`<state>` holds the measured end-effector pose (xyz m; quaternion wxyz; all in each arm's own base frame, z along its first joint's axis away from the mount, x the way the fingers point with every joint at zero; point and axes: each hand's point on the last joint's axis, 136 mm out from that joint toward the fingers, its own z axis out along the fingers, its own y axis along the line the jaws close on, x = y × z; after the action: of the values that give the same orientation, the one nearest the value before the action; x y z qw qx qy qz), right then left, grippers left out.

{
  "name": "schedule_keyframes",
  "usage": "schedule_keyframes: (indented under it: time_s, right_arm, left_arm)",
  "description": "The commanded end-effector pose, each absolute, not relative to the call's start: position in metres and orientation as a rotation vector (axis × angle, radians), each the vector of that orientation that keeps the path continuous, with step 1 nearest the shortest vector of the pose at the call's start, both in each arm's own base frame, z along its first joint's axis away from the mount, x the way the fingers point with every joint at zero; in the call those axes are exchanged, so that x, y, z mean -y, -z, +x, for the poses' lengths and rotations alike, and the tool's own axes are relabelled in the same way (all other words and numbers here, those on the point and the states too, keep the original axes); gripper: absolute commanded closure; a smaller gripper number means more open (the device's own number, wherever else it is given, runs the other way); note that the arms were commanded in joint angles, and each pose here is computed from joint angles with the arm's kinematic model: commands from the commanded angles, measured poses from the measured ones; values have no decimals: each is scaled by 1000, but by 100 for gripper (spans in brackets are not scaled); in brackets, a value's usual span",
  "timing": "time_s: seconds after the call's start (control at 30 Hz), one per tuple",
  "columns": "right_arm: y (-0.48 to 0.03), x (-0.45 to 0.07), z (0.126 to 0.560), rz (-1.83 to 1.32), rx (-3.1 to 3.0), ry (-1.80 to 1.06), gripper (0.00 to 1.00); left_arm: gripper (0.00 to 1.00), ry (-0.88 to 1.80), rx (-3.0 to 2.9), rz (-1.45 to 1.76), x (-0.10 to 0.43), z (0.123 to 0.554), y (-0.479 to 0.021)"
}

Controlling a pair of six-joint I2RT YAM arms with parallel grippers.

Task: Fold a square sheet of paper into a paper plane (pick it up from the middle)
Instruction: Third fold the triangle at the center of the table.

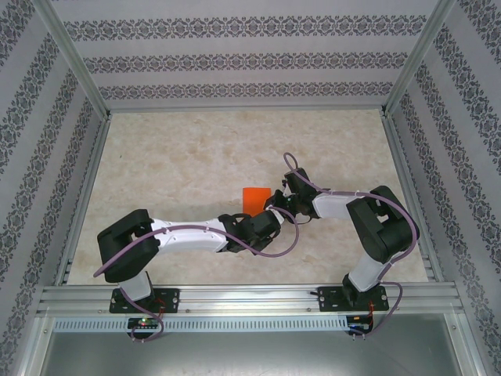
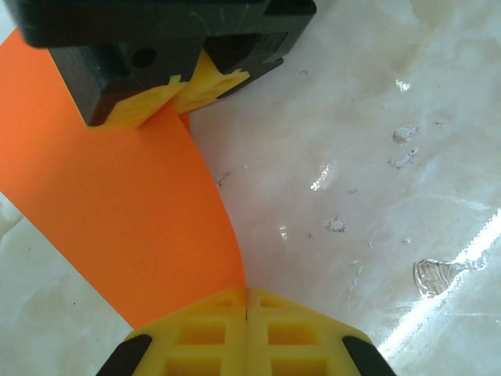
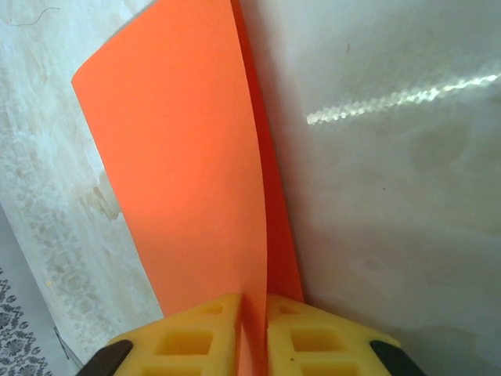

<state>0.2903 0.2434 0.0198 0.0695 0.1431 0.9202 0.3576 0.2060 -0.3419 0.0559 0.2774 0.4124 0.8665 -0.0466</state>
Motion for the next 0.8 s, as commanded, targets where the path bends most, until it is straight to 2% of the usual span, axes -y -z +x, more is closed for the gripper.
schedule_keyframes:
  time_s: [0.0,0.17,0.33,0.5,0.67,0.77]
  right_arm:
    - [-34,-244,299,389,-2724,-1077,80]
    - [-54,-224,302,366,-2701,-996,73]
    - [-77,-206,307,344,-2642,-901,71]
    - [-107,-230,319,244,-2561,-1053,78]
    - [-102,-252,326,181,-2600,-1092,83]
    - [-92,-264,328,146,-2632,-1118,83]
  left_arm:
    - [100,142,-2266,1097,349,210,-77]
    - [100,184,-2271,1092,348,209,-82]
    - [100,234,-2276,1091,349,207,-87]
    - [100,262,-2282,1063,348,208,-89]
    - [100,265,-2290,1054,344,209,-90]
    - [100,278,-2288,1053,344,209,-91]
